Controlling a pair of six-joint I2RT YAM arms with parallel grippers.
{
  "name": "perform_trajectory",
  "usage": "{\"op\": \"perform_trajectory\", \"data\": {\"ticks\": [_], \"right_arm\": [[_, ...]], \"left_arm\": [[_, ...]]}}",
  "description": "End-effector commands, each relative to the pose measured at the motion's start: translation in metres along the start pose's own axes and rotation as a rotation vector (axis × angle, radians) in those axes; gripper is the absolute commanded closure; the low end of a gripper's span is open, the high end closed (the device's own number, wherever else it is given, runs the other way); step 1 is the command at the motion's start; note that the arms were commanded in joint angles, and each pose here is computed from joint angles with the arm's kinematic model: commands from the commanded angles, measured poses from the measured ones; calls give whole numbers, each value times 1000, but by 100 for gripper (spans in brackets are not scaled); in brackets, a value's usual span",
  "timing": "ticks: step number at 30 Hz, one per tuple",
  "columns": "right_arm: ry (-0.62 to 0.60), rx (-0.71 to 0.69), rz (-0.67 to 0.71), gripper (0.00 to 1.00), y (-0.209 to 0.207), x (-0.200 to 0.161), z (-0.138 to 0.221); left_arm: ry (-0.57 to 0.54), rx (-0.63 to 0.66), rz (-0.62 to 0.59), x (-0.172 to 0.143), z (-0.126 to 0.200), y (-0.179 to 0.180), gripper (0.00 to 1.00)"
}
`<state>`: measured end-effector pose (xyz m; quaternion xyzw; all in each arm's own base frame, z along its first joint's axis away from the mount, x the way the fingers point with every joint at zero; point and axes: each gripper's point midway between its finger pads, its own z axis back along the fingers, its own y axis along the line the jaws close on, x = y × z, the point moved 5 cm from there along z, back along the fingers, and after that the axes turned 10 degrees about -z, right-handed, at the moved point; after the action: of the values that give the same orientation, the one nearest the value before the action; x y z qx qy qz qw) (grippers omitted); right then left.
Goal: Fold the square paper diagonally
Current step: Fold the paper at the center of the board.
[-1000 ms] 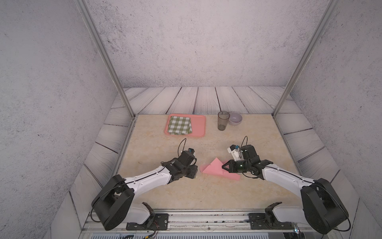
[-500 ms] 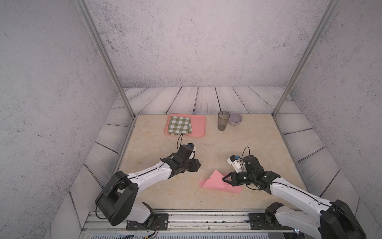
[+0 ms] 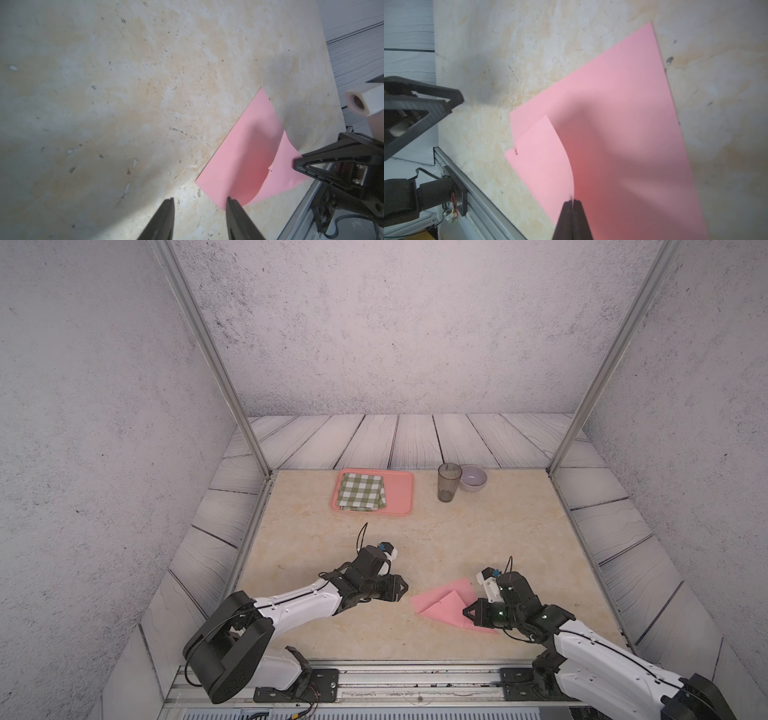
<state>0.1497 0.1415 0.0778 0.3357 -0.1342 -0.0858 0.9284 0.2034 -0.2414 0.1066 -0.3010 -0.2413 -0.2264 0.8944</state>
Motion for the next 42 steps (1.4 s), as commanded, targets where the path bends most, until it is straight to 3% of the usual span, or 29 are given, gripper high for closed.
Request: {"op": "perform_trajectory", "data": {"ticks": [1, 7, 12, 19, 22, 28, 32, 36, 42], "right_arm": [[-52, -55, -44, 100, -2, 12, 1], [-47, -19, -1, 100, 7, 16, 2], [-3, -3, 67, 100, 8, 9, 5], [23, 57, 114, 100, 9, -2, 9], [30, 74, 119, 100, 10, -5, 9], [105, 140, 134, 100, 18, -13, 6], [113, 143, 147, 100, 19, -15, 5], [99, 143, 149, 100, 19, -15, 7], [115, 158, 174, 100, 23, -16, 7]], "left_arm": [[-1, 7, -43, -6, 2, -5, 52], [-25, 21, -52, -9, 6, -8, 47], [-32, 36, -83, 10, 6, -14, 46], [89, -12, -115, 25, -30, -23, 69], [134, -47, -136, 21, -41, -25, 72], [243, -107, -198, 16, -51, -31, 56], [334, -140, -173, 2, -55, -32, 53], [398, -47, -143, -23, -43, -15, 51], [453, -11, -143, -45, -41, -10, 50]]}}
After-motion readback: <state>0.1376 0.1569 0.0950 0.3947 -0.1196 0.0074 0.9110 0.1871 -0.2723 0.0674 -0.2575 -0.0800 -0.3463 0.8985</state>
